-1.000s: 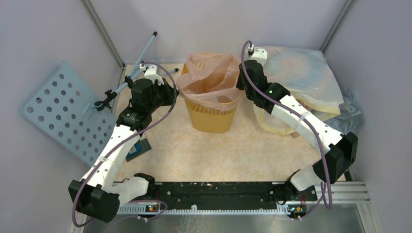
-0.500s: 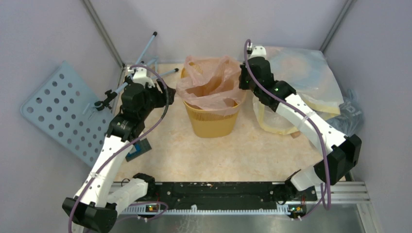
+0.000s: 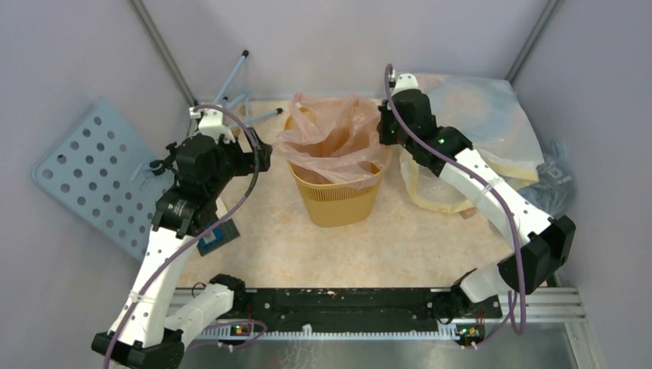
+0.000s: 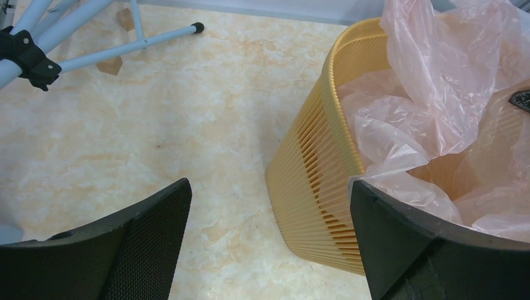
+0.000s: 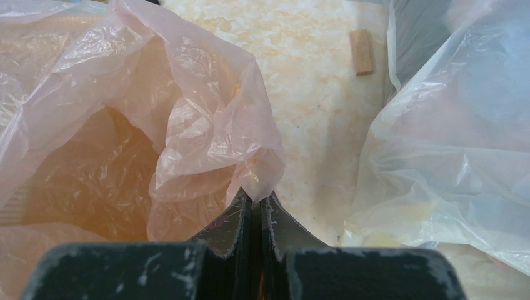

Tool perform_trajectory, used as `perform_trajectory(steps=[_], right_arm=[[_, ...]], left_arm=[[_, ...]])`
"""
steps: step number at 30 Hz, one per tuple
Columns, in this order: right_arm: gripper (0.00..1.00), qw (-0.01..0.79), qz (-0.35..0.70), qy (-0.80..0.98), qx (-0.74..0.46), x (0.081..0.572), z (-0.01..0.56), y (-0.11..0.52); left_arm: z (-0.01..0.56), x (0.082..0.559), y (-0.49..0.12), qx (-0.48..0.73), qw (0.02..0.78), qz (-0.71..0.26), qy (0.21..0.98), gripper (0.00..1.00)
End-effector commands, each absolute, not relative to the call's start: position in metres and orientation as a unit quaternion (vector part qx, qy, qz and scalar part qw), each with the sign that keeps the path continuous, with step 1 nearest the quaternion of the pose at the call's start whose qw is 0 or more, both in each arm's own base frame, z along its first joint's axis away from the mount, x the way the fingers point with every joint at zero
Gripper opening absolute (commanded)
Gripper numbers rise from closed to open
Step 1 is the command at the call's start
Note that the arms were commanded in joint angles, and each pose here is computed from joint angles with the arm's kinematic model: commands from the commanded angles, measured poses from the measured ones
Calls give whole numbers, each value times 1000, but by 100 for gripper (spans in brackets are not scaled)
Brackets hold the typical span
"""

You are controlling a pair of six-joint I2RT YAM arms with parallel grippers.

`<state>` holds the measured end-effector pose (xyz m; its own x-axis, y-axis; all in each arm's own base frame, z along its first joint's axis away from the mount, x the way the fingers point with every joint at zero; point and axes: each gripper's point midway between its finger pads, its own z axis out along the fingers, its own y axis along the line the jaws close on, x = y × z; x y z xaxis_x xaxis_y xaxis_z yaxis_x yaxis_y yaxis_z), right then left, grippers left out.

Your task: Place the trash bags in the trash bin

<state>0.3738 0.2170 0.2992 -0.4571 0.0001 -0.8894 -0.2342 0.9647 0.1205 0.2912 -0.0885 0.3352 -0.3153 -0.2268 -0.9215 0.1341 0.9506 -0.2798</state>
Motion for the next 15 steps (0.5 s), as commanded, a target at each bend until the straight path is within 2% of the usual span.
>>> perform_trajectory(steps=[1,6,11,15], right_arm=[[0,533,134,831,-88,365,329,216],[0,531,130,832,-90,366,328,215],[0,530,131,833,-90,367,327,217],[0,528,129,834,-92,369,325,218]], left_arm=[[362,288,-79,-25,601,-134,788,99],[380,277,-87,17,611,-152,776,99],[354,271,-114,47,561,-211,799,98],[334,268,-109,35,548,-201,811,99]])
